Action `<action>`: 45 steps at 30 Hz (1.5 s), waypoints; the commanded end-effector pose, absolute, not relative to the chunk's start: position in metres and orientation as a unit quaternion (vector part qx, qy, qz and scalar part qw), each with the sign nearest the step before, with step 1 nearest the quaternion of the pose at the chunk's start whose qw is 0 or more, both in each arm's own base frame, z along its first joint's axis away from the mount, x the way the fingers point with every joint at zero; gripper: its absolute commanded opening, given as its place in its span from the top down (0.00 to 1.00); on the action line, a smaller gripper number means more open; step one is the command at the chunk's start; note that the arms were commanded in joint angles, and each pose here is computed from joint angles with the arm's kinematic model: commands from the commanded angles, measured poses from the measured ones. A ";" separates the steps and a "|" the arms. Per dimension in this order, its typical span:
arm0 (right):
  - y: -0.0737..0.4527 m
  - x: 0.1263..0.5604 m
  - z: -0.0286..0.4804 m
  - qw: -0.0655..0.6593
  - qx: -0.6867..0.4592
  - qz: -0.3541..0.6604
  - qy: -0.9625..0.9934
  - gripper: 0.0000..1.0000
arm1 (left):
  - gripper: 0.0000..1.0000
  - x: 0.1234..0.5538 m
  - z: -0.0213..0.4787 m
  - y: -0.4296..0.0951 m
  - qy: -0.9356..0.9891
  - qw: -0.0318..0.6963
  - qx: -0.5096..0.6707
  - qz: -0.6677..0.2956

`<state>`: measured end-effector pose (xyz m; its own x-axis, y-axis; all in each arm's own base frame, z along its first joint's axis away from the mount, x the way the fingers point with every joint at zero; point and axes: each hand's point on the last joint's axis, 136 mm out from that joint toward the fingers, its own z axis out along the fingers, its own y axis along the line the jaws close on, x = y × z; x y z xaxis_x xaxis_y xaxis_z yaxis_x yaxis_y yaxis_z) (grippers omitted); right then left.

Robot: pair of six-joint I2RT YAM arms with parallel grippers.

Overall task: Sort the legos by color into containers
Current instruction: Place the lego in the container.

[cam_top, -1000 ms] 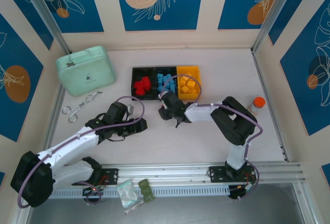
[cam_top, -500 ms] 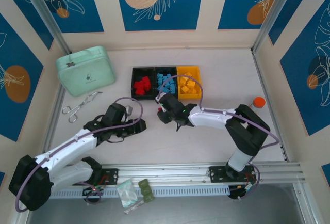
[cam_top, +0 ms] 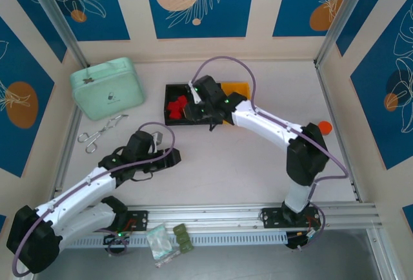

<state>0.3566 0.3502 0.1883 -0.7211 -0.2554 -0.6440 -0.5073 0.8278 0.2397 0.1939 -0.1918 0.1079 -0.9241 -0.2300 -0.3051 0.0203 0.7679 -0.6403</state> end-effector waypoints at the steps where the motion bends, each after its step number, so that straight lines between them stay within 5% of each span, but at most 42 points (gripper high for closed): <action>1: 0.348 0.355 0.164 0.230 -0.189 0.191 0.935 0.69 | 0.27 0.188 0.101 -0.184 0.926 0.183 -0.068 -0.323; 32: 0.383 0.482 0.118 0.244 -0.113 0.133 0.954 0.64 | 0.27 0.177 0.085 -0.177 0.930 0.167 -0.087 -0.317; 39: 0.383 0.487 0.121 0.253 -0.113 0.134 0.951 0.49 | 0.27 0.177 0.083 -0.177 0.930 0.164 -0.089 -0.316; 45: 0.384 0.486 0.134 0.266 -0.119 0.131 0.948 0.45 | 0.27 0.177 0.084 -0.177 0.929 0.166 -0.091 -0.318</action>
<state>0.4870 0.3851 0.1258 -0.8402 -0.1451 -0.5225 -0.2890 0.9351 0.2050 0.1791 -0.1787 0.0874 -0.9296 -0.2673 -0.2537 -0.0525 0.7776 -0.6266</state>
